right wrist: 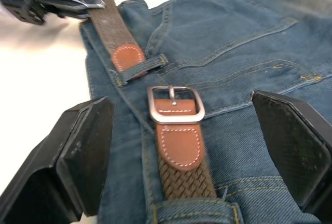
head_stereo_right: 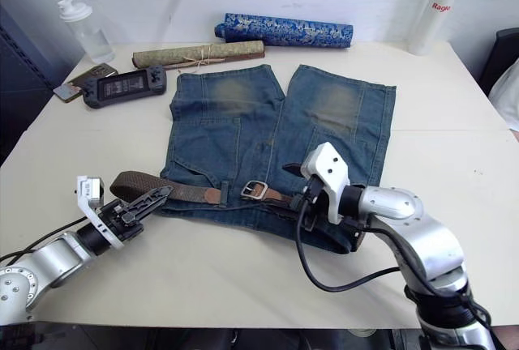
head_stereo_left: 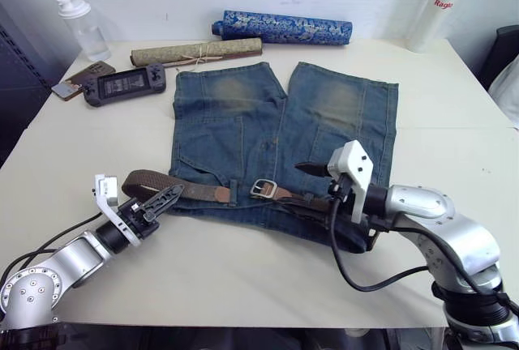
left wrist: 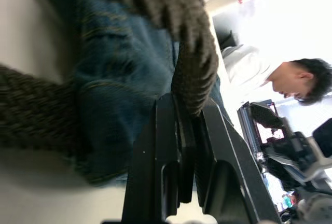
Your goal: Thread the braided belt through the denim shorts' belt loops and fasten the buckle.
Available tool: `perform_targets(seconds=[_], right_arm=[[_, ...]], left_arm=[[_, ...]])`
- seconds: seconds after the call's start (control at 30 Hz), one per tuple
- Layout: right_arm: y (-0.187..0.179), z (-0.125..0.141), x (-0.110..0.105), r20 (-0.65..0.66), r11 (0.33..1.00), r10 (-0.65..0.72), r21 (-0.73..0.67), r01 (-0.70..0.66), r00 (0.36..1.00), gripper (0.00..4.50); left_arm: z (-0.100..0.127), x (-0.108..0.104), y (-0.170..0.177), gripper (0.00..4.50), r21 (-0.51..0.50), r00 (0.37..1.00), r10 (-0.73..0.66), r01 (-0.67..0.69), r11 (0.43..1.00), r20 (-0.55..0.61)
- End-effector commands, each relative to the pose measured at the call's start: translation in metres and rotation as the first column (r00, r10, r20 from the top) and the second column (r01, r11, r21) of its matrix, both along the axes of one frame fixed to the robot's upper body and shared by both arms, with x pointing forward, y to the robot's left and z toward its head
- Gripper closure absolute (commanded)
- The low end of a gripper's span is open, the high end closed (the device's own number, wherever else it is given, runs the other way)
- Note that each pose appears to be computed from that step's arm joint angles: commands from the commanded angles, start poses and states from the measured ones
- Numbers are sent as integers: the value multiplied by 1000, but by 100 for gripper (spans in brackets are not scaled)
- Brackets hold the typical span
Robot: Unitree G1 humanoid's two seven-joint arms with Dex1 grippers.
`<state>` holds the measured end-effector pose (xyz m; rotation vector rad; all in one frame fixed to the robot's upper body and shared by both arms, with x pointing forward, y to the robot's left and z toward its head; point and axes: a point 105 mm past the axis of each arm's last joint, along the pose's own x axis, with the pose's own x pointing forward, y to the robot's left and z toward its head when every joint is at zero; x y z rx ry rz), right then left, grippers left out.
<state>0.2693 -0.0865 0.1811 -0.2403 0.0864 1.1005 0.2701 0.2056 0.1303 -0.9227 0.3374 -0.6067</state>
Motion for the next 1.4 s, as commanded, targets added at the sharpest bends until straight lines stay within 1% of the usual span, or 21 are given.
perform_targets(seconds=[0.03,0.13,0.23,0.37,0.5,0.63,0.7,0.73,0.83,0.9,0.97,1.03,1.1,1.17,1.23,1.33,1.4], right_arm=[[-2,7,-12,15,999,45,-8,-45,999,2],[-5,3,-17,-1,998,61,-28,-61,998,2],[-7,1,-20,-6,997,69,-34,-69,998,2],[-10,0,-20,-5,998,57,-39,-57,998,2],[-11,0,-21,-7,998,51,-35,-51,999,2],[-12,-2,-23,-14,997,52,-49,-53,999,2],[-14,-4,-22,-9,996,54,-75,-55,998,2],[-15,-5,-22,-4,995,55,-88,-55,998,2],[-16,-8,-22,8,992,60,-111,-58,998,2],[-16,-8,-21,19,991,60,-117,-58,998,2],[-15,-8,-20,72,988,59,-143,-49,996,2],[-11,-7,-16,194,982,59,-186,-23,979,2],[-7,-7,-17,308,972,90,-235,-16,947,2],[-3,-9,-19,375,967,114,-256,-15,920,2],[2,-11,-22,459,961,145,-278,-13,876,2],[9,-17,-29,536,949,208,-312,-37,819,2],[9,-22,-30,562,940,236,-338,-40,793,2]], left_arm=[[2,6,-4,450,15,999,-19,19,1000,27],[3,15,-10,450,27,998,-41,40,999,42],[5,19,-18,450,34,996,-70,69,997,50],[7,20,-35,450,58,986,-150,146,988,69],[8,19,-45,450,99,973,-216,208,973,79],[3,20,-54,450,208,946,-315,294,933,75],[1,23,-55,450,306,922,-381,342,888,76],[0,27,-55,450,339,912,-404,357,871,77],[4,37,-58,450,372,885,-456,393,841,96],[5,40,-63,450,390,862,-496,423,818,106],[5,41,-71,450,391,838,-534,456,799,113],[4,38,-83,450,390,804,-583,502,772,119],[3,35,-90,450,375,783,-610,533,759,122],[2,33,-92,450,366,775,-620,546,754,121],[0,32,-92,450,365,773,-624,551,751,117],[-2,32,-90,450,364,778,-619,548,753,109],[-1,33,-89,450,359,781,-615,545,757,110]])
